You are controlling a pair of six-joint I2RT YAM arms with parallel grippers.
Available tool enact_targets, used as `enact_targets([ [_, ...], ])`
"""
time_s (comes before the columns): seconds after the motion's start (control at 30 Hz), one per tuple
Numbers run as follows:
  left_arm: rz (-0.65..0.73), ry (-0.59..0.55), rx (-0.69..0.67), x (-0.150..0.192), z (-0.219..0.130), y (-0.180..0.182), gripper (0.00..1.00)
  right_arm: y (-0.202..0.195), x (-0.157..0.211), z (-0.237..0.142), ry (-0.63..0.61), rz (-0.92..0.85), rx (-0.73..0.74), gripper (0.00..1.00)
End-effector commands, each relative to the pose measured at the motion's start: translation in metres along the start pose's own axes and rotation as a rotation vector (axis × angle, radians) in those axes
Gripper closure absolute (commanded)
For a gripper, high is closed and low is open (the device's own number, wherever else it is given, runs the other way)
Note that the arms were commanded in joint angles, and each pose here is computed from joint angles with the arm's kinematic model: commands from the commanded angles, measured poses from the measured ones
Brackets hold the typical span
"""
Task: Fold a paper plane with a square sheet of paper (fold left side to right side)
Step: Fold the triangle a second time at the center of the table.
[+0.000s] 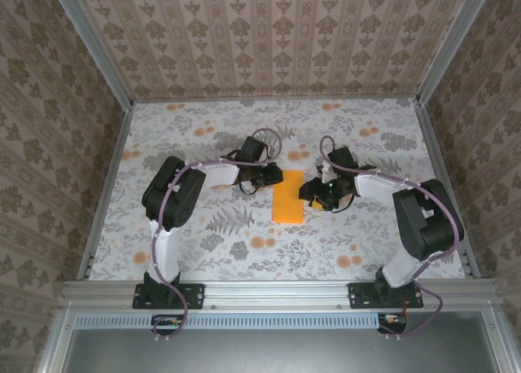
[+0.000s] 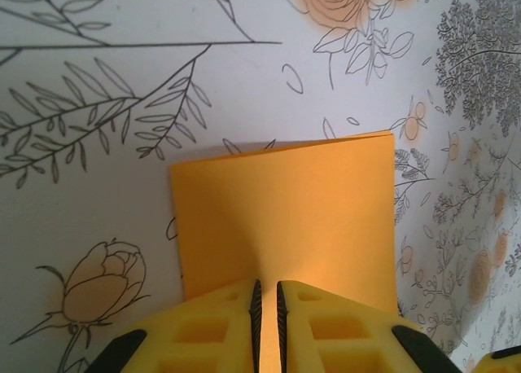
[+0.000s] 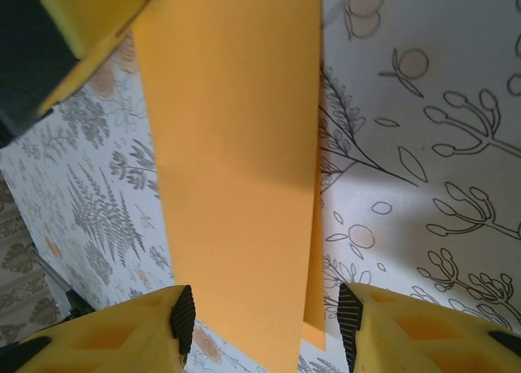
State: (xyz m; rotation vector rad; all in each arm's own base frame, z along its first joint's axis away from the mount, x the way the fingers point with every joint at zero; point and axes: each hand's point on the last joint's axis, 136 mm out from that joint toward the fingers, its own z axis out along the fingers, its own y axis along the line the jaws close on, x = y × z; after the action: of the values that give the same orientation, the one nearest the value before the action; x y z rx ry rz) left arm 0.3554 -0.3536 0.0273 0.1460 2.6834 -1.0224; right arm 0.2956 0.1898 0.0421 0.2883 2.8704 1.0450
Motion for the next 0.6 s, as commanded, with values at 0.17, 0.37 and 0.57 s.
enact_targets([
  [0.17, -0.025, 0.008, -0.017, 0.006, 0.005, 0.008, 0.84, 0.005, 0.012, 0.018, 0.094, 0.06, -0.05, 0.52],
  [0.37, -0.026, 0.013, -0.013, 0.007, 0.006, 0.008, 0.84, 0.008, 0.008, 0.024, 0.092, 0.066, -0.064, 0.57],
  [0.57, 0.026, -0.021, 0.012, -0.001, -0.007, -0.005, 0.83, 0.02, -0.008, 0.022, 0.043, 0.065, -0.106, 0.61],
])
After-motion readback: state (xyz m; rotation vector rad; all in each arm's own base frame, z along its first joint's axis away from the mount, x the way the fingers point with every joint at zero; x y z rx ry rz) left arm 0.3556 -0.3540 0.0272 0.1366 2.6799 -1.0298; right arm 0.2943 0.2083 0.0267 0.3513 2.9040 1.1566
